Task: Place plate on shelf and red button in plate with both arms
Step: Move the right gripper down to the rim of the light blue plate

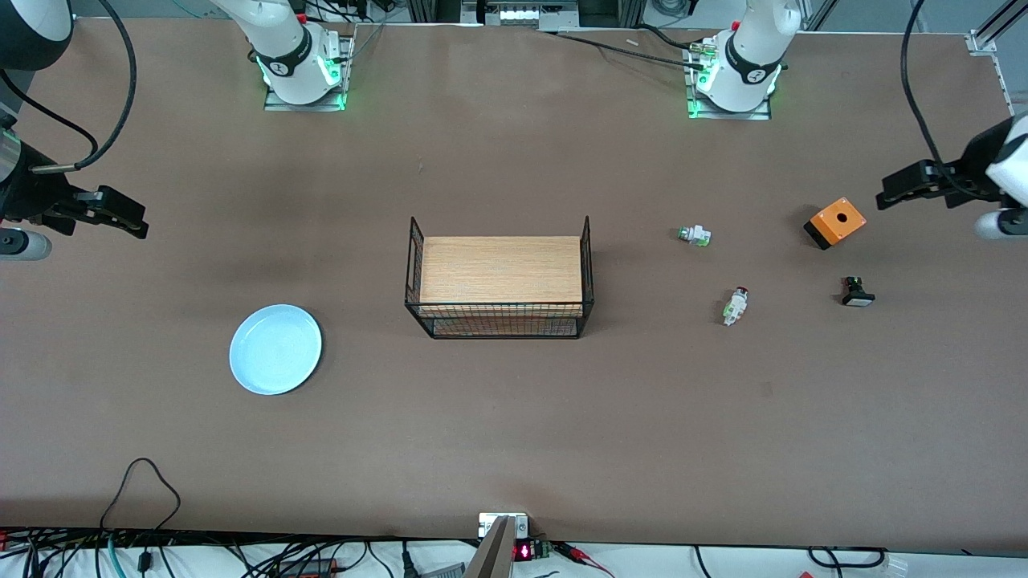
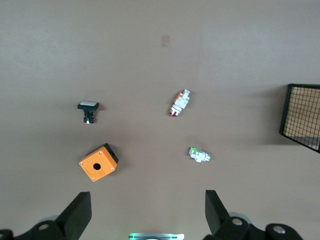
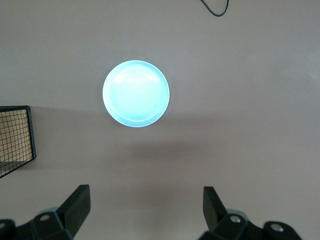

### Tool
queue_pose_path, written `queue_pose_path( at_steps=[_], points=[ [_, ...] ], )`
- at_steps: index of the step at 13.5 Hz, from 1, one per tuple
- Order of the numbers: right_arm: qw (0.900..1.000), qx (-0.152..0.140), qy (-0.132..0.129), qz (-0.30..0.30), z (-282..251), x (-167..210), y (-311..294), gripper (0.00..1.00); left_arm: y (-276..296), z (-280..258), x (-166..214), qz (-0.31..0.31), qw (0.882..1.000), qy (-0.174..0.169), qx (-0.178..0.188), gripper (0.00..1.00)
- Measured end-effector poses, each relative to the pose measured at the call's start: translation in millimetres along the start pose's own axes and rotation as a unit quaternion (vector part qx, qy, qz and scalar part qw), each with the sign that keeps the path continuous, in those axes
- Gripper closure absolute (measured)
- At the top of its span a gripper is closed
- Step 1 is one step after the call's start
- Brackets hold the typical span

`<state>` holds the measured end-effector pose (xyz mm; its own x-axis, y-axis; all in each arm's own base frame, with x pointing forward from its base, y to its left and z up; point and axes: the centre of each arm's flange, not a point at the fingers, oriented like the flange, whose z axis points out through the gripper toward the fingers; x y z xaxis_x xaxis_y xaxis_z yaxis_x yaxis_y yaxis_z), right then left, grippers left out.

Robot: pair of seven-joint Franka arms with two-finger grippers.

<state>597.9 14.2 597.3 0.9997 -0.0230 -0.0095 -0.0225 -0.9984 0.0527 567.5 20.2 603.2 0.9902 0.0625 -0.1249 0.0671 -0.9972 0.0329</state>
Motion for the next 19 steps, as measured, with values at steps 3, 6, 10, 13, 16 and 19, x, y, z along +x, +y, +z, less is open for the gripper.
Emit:
queue_pose_path(
  at_steps=[3,6,10,13,16,19],
  points=[
    [1.0,0.0,0.002,0.0,-1,0,0,0.0,0,5,9,0.001,1.0,-0.003,0.005,0.0],
    [1.0,0.0,0.002,0.0,-2,0,0,0.0,5,9,13,0.006,1.0,-0.006,0.021,0.0],
    [1.0,-0.002,-0.013,0.0,17,8,-1,0.0,12,5,13,0.013,1.0,-0.001,0.022,0.0],
    [1.0,-0.004,-0.025,0.0,34,16,-1,0.0,12,3,13,0.013,1.0,0.001,0.022,0.0],
    [0.999,-0.005,-0.036,0.007,48,21,5,0.0,12,-1,13,0.013,1.0,0.005,0.022,0.0],
    [0.998,0.012,-0.064,0.022,82,32,13,0.0,10,-4,13,0.011,1.0,0.009,0.022,0.0]
  ],
)
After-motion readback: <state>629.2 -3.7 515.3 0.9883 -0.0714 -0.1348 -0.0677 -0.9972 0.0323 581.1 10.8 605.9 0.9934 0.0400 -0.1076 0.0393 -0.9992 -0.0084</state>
